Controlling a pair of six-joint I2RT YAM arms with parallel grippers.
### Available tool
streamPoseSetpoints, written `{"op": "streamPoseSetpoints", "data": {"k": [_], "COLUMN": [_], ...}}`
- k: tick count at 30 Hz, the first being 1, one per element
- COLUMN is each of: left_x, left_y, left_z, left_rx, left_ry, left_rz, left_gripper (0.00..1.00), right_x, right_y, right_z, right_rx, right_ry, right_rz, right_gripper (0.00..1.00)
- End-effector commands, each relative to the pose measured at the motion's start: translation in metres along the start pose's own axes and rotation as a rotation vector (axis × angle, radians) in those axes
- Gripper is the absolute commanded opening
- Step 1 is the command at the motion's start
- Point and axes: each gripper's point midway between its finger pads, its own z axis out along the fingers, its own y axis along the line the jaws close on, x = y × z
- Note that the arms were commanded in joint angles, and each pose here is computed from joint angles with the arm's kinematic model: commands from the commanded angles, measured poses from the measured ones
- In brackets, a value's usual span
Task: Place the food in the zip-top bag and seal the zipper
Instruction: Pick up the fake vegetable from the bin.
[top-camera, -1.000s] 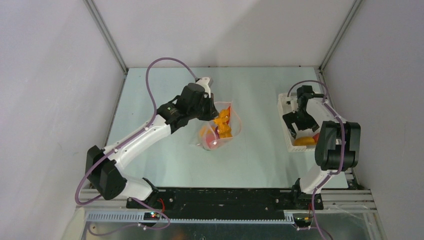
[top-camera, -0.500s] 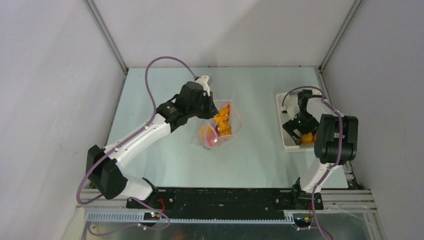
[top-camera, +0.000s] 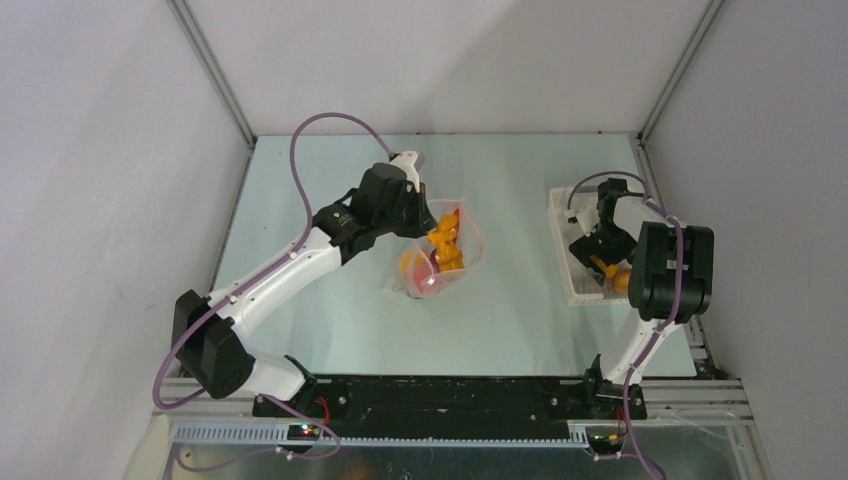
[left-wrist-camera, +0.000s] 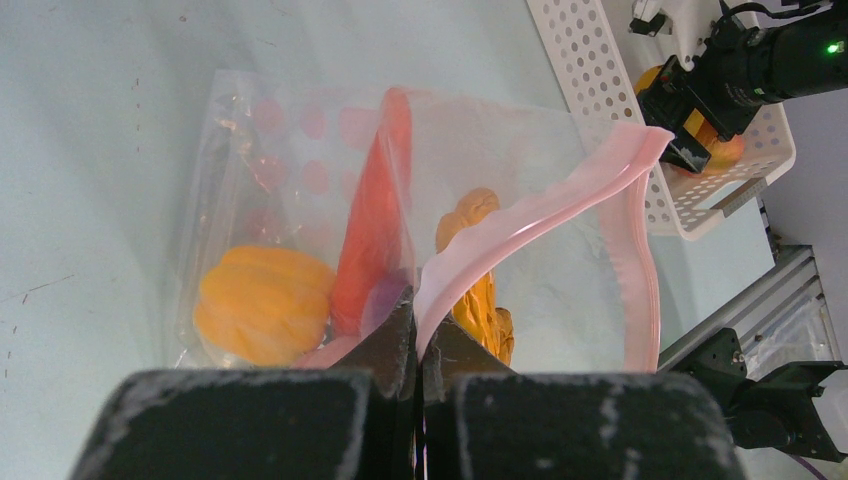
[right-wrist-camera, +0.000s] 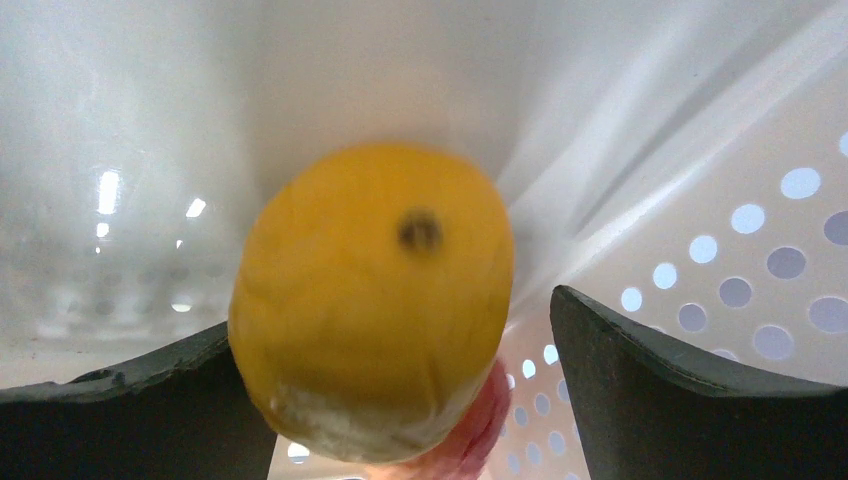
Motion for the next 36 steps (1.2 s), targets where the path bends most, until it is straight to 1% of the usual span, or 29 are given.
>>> {"op": "streamPoseSetpoints", "data": {"k": [1,4,11,16,19,21,22,23,24,25,28,29,30,32,36], "left_x": [-0.02,-0.02,-0.021,-0.02,-0.019,-0.02,-0.02,-0.02,-0.02,-0.02,-0.02,-0.02,-0.02,-0.021,-0.023], "left_y": [-0.007,-0.008,-0.008,-0.008,-0.007,-0.007,-0.007,-0.007,-0.007,-0.008,-0.009,-0.009,-0.008,-0.008,-0.008], "left_z": [-0.006,-0.005,-0.006,-0.005,-0.005,-0.004,-0.005,-0.005,-0.004,-0.004,-0.004,-0.005,-0.005,-0.006,-0.006], "left_rx": [0.032,0.035,0.035,0.033,0.03,0.028,0.03,0.031,0.03,0.033,0.036,0.036,0.034,0.031,0.025], "left_ry": [-0.068,-0.066,-0.067,-0.064,-0.062,-0.064,-0.064,-0.064,-0.065,-0.066,-0.064,-0.064,-0.065,-0.068,-0.073], "left_rz": [0.02,0.021,0.019,0.018,0.018,0.017,0.017,0.015,0.014,0.013,0.008,0.007,0.007,0.004,-0.001], "left_gripper": [0.0,0.0,0.0,0.0,0.0,0.0,0.0,0.0,0.0,0.0,0.0,0.0,0.0,0.0,0.0], "right_x": [-0.028,-0.037,-0.057,-0.062,-0.06,-0.057,-0.057,-0.056,-0.055,-0.056,-0.057,-0.058,-0.058,-0.056,-0.052], "right_y": [-0.007,-0.01,-0.026,-0.017,-0.011,-0.009,-0.01,-0.01,-0.01,-0.011,-0.012,-0.013,-0.013,-0.017,-0.025], "right_z": [-0.001,-0.002,-0.01,-0.005,-0.003,-0.003,-0.005,-0.007,-0.009,-0.013,-0.021,-0.026,-0.029,-0.037,-0.058], "right_rx": [0.026,0.062,0.143,0.089,0.06,0.055,0.056,0.057,0.059,0.065,0.07,0.077,0.082,0.106,0.157], "right_ry": [-0.117,-0.143,-0.233,-0.261,-0.253,-0.243,-0.243,-0.244,-0.246,-0.255,-0.276,-0.287,-0.292,-0.3,-0.328], "right_rz": [0.004,-0.026,-0.014,-0.019,-0.014,-0.009,-0.005,0.004,0.009,0.021,0.059,0.067,0.081,0.111,0.177], "right_gripper": [0.96,0.96,0.96,0.93,0.88,0.82,0.76,0.72,0.66,0.63,0.5,0.48,0.41,0.32,0.23]}}
